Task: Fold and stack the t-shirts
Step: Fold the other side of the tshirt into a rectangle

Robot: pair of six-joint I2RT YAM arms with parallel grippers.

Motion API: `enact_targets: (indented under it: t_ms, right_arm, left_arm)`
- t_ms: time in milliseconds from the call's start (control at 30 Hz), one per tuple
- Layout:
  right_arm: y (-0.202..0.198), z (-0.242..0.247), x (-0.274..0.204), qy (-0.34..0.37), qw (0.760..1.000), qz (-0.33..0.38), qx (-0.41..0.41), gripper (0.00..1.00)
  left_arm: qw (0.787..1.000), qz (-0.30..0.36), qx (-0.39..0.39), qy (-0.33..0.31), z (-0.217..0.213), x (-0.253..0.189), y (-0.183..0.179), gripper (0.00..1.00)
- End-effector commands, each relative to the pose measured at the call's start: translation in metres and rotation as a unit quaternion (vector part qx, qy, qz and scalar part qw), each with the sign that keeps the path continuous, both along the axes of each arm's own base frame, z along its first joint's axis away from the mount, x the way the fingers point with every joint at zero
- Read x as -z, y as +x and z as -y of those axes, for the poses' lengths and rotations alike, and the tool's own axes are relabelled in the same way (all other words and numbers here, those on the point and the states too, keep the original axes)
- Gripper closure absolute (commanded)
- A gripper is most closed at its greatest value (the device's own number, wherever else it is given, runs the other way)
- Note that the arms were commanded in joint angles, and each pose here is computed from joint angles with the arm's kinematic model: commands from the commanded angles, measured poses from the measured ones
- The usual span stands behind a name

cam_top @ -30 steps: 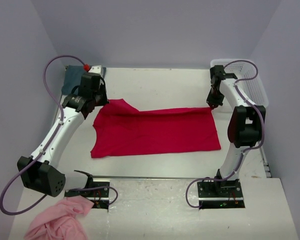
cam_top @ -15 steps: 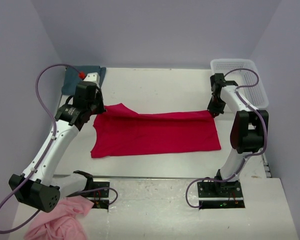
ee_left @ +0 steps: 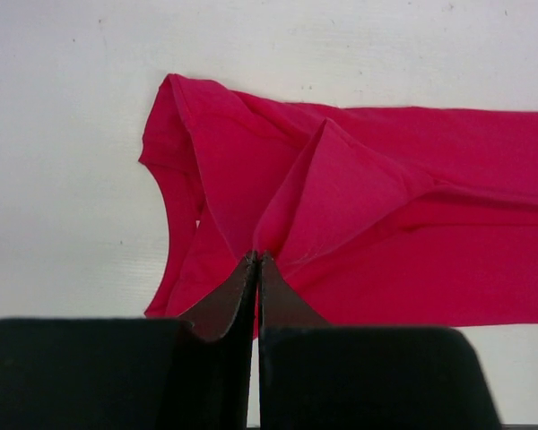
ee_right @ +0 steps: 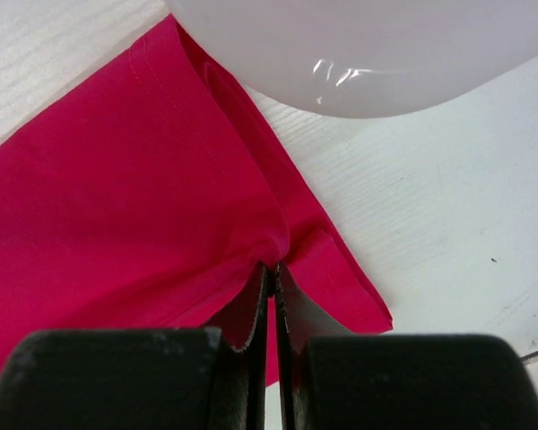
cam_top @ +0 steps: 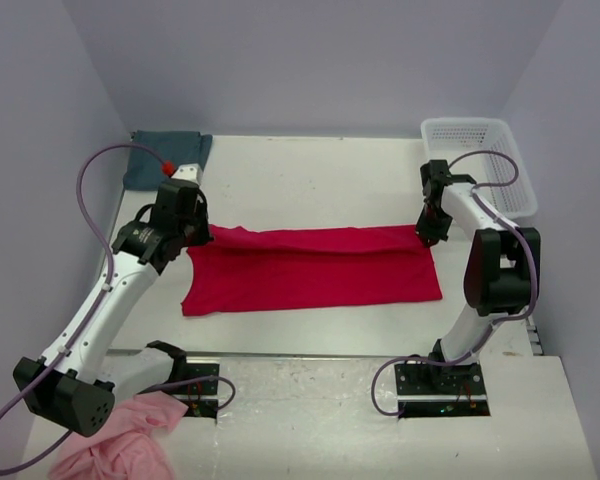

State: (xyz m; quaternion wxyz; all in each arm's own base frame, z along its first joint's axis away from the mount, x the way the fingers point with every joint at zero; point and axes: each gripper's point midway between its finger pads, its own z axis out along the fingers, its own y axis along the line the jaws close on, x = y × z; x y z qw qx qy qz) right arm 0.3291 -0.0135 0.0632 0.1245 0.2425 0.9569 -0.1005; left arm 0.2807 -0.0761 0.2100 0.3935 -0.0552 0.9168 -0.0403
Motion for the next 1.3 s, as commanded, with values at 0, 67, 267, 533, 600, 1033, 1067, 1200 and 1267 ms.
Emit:
enact_targets:
  t_ms: [0, 67, 267, 533, 600, 1033, 1067, 1200, 1267]
  right_arm:
    - [0.005, 0.002, -0.014, 0.001, 0.999, 0.036, 0.014, 1.0]
    - [0.002, 0.003, -0.011, -0.003, 0.999, 0.032, 0.017, 1.0]
    - [-0.006, -0.002, -0.007, 0.012, 0.999, 0.041, 0.019, 0.92]
    - [-0.016, -0.01, -0.038, 0.021, 0.995, 0.096, 0.01, 0.51]
    - [-0.008, -0.018, -0.054, 0.033, 0.992, 0.119, -0.006, 0.5]
    - [0.043, -0.056, -0.046, 0.079, 0.989, 0.104, -0.067, 0.63]
    - [0.043, -0.056, -0.046, 0.078, 0.989, 0.107, -0.068, 0.62]
    - [0.042, -0.05, -0.049, 0.059, 0.99, 0.107, -0.07, 0.53]
    - [0.043, -0.053, -0.046, 0.065, 0.989, 0.103, -0.078, 0.53]
  left_arm:
    - [1.0, 0.003, -0.012, -0.002, -0.001, 0.0, -0.008, 1.0]
    - [1.0, 0.004, -0.01, -0.002, 0.001, 0.0, -0.01, 1.0]
    - [1.0, -0.006, -0.006, -0.002, 0.003, 0.003, -0.02, 1.0]
    - [0.999, -0.007, -0.015, -0.027, 0.007, 0.001, -0.04, 0.93]
    - [0.999, -0.016, -0.013, -0.038, 0.01, 0.005, -0.046, 0.92]
    - [0.998, -0.047, -0.023, -0.017, 0.015, 0.025, -0.038, 0.94]
    - [0.998, -0.05, -0.02, -0.019, 0.017, 0.028, -0.035, 0.94]
    - [0.999, -0.049, 0.006, -0.023, 0.033, 0.039, -0.017, 0.94]
    - [0.998, -0.061, 0.014, -0.014, 0.04, 0.047, -0.005, 0.94]
